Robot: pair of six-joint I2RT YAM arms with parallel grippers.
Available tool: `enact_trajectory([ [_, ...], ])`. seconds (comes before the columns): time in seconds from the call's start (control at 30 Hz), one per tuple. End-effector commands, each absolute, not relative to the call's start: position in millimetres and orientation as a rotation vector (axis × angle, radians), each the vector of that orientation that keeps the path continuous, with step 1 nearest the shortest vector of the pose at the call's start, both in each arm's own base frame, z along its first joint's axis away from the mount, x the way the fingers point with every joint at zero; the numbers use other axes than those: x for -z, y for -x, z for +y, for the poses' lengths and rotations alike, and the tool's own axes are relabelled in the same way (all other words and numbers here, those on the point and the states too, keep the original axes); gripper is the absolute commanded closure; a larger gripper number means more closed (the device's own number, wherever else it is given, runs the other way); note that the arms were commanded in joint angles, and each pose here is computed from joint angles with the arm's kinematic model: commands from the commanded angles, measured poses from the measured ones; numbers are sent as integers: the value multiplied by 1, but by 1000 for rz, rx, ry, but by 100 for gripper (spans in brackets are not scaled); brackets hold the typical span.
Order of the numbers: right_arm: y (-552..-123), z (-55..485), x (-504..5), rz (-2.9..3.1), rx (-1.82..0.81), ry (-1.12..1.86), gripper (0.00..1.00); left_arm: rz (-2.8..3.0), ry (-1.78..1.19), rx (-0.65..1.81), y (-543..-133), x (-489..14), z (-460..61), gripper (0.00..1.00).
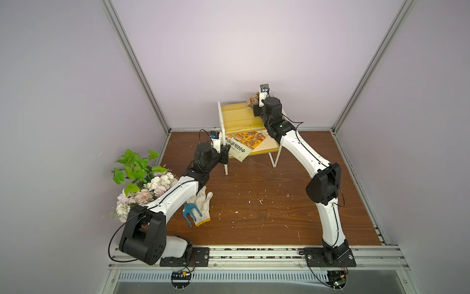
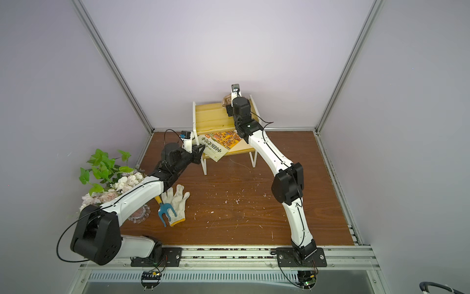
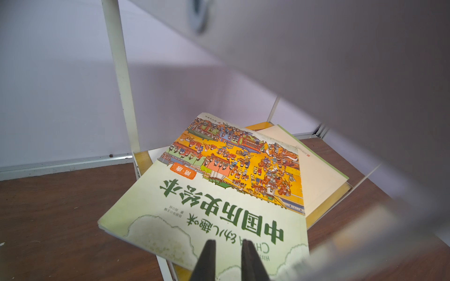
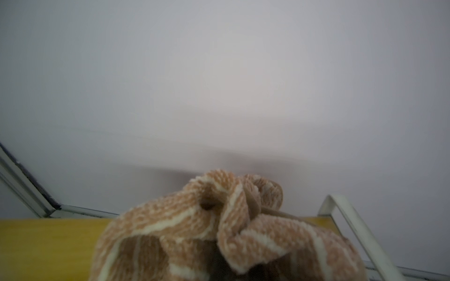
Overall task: Wipe the bookshelf clean with a cloth
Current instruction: Adjust the distractor on the shelf.
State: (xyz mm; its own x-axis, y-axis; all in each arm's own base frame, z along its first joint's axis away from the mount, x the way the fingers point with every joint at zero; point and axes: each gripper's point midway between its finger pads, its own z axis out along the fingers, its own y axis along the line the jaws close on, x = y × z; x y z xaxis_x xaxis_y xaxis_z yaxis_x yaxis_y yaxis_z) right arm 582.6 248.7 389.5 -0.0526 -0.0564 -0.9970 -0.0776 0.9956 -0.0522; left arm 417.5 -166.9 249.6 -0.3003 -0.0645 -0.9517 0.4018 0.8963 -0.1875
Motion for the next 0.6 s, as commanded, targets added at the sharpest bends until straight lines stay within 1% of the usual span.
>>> enact_trajectory([
  [0.0, -568, 174, -402, 1585, 130, -31, 100, 1796, -261, 491, -409, -256, -164, 99],
  [0.1, -539, 144, -383, 1629, 209, 17, 100, 1781, -273, 518, -409, -257, -166, 99],
  [0.13, -530, 143, -374, 1646, 214, 60, 100, 1774, -279, 530, -410, -258, -167, 99],
  [0.2, -510, 157, -369, 1661, 113, 181, 100, 1767, -297, 553, -411, -258, -170, 99],
  [0.3, -501, 207, -371, 1662, -102, 293, 100, 1768, -332, 581, -413, -255, -177, 99],
  [0.37, -506, 245, -373, 1645, -146, 350, 100, 1773, -344, 594, -415, -253, -180, 99],
  [0.47, -530, 290, -375, 1637, -167, 354, 100, 1782, -346, 605, -414, -249, -181, 99],
  [0.5, -537, 302, -382, 1634, -195, 341, 100, 1781, -347, 609, -413, -247, -181, 99],
  [0.57, -545, 348, -391, 1646, -326, 389, 100, 1787, -356, 622, -412, -242, -184, 99],
])
